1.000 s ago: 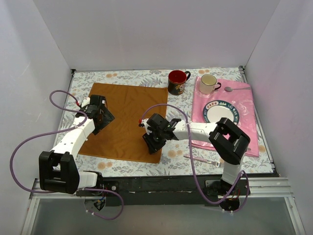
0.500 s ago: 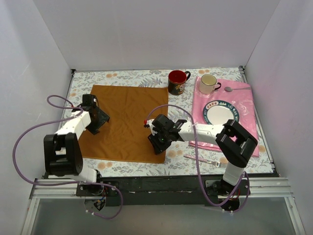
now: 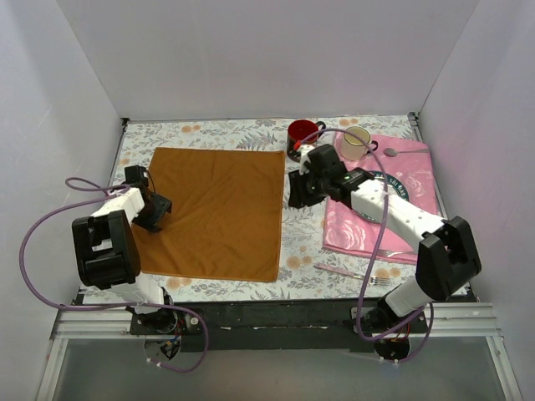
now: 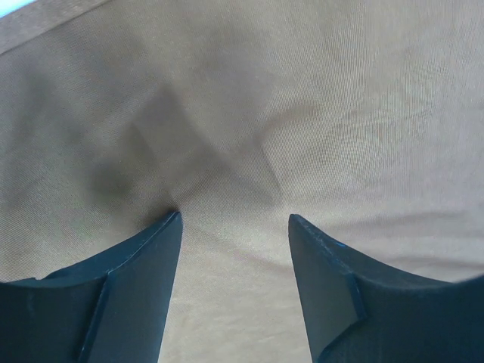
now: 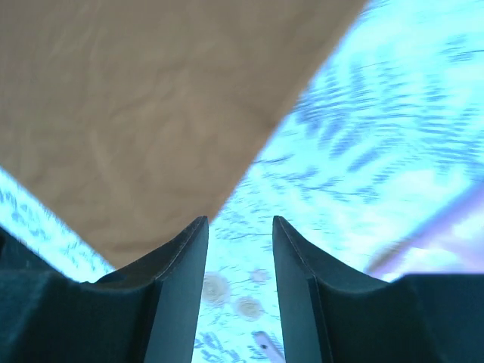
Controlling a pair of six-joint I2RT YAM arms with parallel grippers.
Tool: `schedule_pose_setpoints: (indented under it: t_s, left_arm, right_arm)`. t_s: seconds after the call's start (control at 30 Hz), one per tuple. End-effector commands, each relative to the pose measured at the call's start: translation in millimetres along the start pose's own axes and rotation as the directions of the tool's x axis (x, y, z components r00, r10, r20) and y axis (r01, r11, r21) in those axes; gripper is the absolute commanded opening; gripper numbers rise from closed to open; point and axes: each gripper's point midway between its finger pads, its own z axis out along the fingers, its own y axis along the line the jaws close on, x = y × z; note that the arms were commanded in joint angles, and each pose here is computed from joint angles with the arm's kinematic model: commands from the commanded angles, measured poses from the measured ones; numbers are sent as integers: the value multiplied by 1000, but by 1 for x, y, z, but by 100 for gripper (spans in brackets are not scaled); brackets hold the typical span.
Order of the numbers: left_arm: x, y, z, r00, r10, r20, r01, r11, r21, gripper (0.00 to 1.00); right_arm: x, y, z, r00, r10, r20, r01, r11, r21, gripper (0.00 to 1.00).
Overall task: Fold the napkin, place the utensils inside, and roll it up
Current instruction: Flatten the napkin out
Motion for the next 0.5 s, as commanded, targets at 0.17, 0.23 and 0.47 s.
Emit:
schedule_pose_setpoints:
  t_s: [0.17, 0.23, 0.47]
  left_arm:
    - [10, 48, -8, 998, -55, 12, 55, 995, -80, 59]
    - [5, 32, -13, 1000, -19, 7, 19, 1000, -20, 60]
    - [-14, -29, -76, 990, 60, 128, -93, 959, 268, 73]
  right_arm:
    - [-12, -39, -24, 993, 89, 74, -92, 995, 41, 48]
    - [-8, -33, -19, 994, 89, 56, -89, 996, 4, 49]
    - [27, 35, 18, 992, -71, -102, 58, 991, -120, 53]
